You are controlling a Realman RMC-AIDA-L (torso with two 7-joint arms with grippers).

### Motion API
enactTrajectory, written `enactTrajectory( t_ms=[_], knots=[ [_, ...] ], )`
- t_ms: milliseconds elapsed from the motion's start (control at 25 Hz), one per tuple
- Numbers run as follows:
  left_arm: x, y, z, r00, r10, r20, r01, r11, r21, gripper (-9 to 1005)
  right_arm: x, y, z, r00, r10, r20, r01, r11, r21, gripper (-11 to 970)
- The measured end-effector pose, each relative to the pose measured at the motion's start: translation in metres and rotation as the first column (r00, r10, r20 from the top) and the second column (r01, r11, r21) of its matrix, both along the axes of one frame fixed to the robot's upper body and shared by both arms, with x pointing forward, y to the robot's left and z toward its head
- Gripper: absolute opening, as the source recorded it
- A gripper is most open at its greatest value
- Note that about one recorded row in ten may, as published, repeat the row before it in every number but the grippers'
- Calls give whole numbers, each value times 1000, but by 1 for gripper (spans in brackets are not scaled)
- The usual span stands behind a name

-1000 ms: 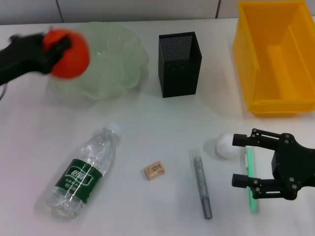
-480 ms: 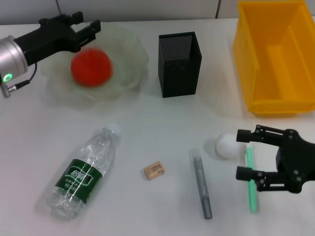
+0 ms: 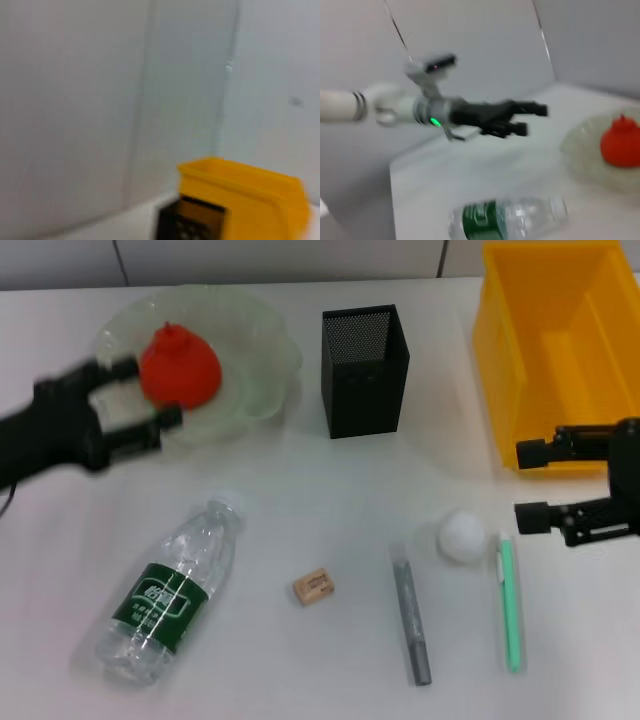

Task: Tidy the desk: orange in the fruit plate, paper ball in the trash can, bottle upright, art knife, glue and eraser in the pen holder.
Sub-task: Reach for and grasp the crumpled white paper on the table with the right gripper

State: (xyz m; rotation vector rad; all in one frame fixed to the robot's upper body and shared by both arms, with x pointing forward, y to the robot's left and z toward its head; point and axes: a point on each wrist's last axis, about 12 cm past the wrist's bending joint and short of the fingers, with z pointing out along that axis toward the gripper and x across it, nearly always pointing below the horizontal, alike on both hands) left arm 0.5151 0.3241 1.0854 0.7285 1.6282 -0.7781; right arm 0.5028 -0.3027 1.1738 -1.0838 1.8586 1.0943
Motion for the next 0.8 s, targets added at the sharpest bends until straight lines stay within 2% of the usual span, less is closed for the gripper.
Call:
enactTrajectory(
  t_ms=[80,120,160,280,320,360,480,520,560,720,800],
  knots=[
    [-17,2,-6,999,-40,-23,40,999,7,812,10,14,22,999,4,-35,-9,992,-122,833],
    [-30,2,-10,996,-79,-43,80,997,2,828,19,30,38,997,-14,-78,-8,964,-266,833],
    [-30,2,-10,996,-79,-43,80,997,2,843,19,30,38,997,-14,-78,-8,964,-266,833],
    [-47,-1,-15,988,-140,-64,139,990,-9,856,30,57,52,990,-61,-125,-6,879,-476,833],
    [-51,-2,-17,985,-155,-70,155,988,-11,855,35,73,52,987,-76,-142,-18,822,-570,832],
    [-53,-2,-18,984,-162,-75,161,987,-12,853,35,73,52,987,-76,-142,-18,822,-570,832],
    [-54,-3,-21,983,-161,-86,160,987,-13,852,42,94,45,984,-89,-153,-38,739,-672,832],
    [-54,-3,-21,983,-158,-88,158,987,-11,851,45,104,36,984,-97,-149,-39,700,-713,832],
    [-54,-3,-21,983,-158,-88,158,987,-11,851,45,104,36,984,-97,-149,-39,700,-713,832],
    [-52,-3,-22,984,-149,-92,150,989,0,850,52,123,10,987,-82,-137,-49,659,-750,829],
    [-51,-4,-22,984,-153,-92,153,988,1,850,53,125,6,988,-83,-131,-46,655,-755,827]
  ],
)
